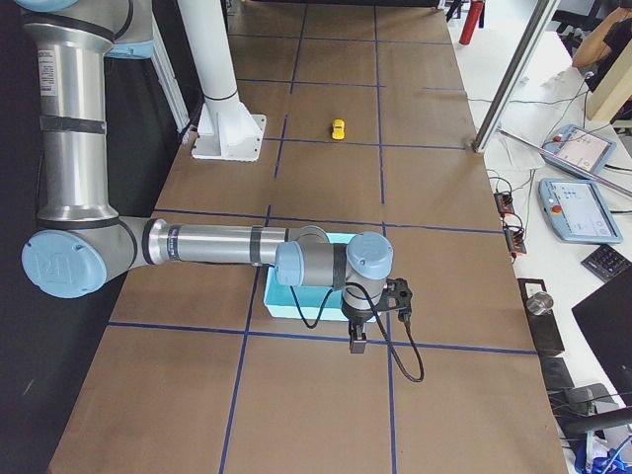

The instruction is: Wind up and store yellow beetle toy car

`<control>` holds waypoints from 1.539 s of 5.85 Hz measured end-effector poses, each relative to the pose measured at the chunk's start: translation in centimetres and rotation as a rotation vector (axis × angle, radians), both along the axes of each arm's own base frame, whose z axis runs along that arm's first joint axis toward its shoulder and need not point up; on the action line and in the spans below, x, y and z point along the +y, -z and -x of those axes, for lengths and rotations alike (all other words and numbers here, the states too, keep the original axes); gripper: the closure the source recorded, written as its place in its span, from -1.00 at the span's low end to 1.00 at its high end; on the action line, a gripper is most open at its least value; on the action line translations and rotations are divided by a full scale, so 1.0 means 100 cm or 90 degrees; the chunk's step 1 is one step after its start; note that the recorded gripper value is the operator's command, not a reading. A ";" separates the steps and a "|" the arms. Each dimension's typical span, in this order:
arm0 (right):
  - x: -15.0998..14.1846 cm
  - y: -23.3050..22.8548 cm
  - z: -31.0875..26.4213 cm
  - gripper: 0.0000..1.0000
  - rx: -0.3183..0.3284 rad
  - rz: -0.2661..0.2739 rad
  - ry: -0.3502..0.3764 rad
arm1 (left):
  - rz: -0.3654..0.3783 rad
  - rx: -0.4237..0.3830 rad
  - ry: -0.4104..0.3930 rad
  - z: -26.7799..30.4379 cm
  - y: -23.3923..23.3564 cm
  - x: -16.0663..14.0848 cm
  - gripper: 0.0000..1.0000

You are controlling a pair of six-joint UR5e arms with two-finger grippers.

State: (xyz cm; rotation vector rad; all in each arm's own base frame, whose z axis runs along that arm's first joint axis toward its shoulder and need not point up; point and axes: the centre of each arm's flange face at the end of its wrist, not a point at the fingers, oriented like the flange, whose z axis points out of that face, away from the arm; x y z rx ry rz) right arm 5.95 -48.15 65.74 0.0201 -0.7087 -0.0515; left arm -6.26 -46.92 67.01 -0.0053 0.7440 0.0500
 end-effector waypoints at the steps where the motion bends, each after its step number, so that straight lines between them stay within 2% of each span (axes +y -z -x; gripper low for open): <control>1: 0.000 0.000 0.000 -1.00 0.000 0.000 0.000 | -0.002 0.000 0.000 0.000 0.000 0.000 -1.00; 6: 0.000 0.000 0.000 -1.00 -0.001 0.001 0.000 | -0.019 0.000 0.001 0.001 0.010 -0.010 -1.00; 7: 0.000 0.000 0.000 -1.00 -0.002 0.001 -0.001 | -0.040 0.001 0.001 0.000 0.026 -0.013 -1.00; 9: -0.001 0.002 0.000 -1.00 -0.003 -0.001 0.000 | -0.115 0.005 -0.017 -0.012 0.082 -0.027 -1.00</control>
